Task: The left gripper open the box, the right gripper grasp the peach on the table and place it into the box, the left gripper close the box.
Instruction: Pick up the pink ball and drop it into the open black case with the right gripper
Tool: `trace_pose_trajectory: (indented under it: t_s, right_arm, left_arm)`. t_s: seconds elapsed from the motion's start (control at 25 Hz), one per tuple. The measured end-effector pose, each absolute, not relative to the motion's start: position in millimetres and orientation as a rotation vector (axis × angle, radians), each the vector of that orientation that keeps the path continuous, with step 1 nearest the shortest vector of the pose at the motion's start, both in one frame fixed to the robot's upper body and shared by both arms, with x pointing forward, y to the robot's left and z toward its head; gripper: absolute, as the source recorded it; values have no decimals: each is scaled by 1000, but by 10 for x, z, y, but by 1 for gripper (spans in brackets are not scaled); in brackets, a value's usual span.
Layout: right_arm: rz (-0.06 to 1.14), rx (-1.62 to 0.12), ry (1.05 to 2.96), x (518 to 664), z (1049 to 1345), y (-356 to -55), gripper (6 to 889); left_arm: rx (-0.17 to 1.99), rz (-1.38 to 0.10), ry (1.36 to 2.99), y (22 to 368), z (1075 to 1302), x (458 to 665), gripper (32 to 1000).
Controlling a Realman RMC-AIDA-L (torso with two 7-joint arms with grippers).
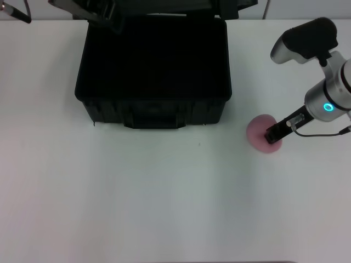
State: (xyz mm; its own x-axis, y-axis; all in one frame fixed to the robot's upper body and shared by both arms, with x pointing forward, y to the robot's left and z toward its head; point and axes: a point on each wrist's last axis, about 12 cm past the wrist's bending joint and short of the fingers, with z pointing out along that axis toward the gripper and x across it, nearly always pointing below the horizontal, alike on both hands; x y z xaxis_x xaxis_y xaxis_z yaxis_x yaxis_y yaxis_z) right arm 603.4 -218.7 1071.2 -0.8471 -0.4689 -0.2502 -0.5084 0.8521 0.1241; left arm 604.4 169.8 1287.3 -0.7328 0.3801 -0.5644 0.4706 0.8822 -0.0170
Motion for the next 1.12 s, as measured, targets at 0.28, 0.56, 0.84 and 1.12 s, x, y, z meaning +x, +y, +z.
trace_pose_trajectory:
  t_s: [0.28, 0.56, 0.84, 1.12]
  right_arm:
    - [276, -761, 2804, 6051, 10749, -2173, 86]
    - [304, -775, 2749, 6101, 11020, -2181, 86]
    - [337, -787, 2697, 6137, 11327, -2205, 87]
    - [368, -773, 2631, 6163, 11655, -2268, 87]
  left_arm:
    - [615, -212, 2491, 1706, 12848, 6047, 405]
    - [616, -210, 2503, 1723, 12823, 6038, 405]
    - [615, -209, 2509, 1731, 12815, 6034, 405]
    - [618, -201, 2516, 1748, 12801, 6027, 405]
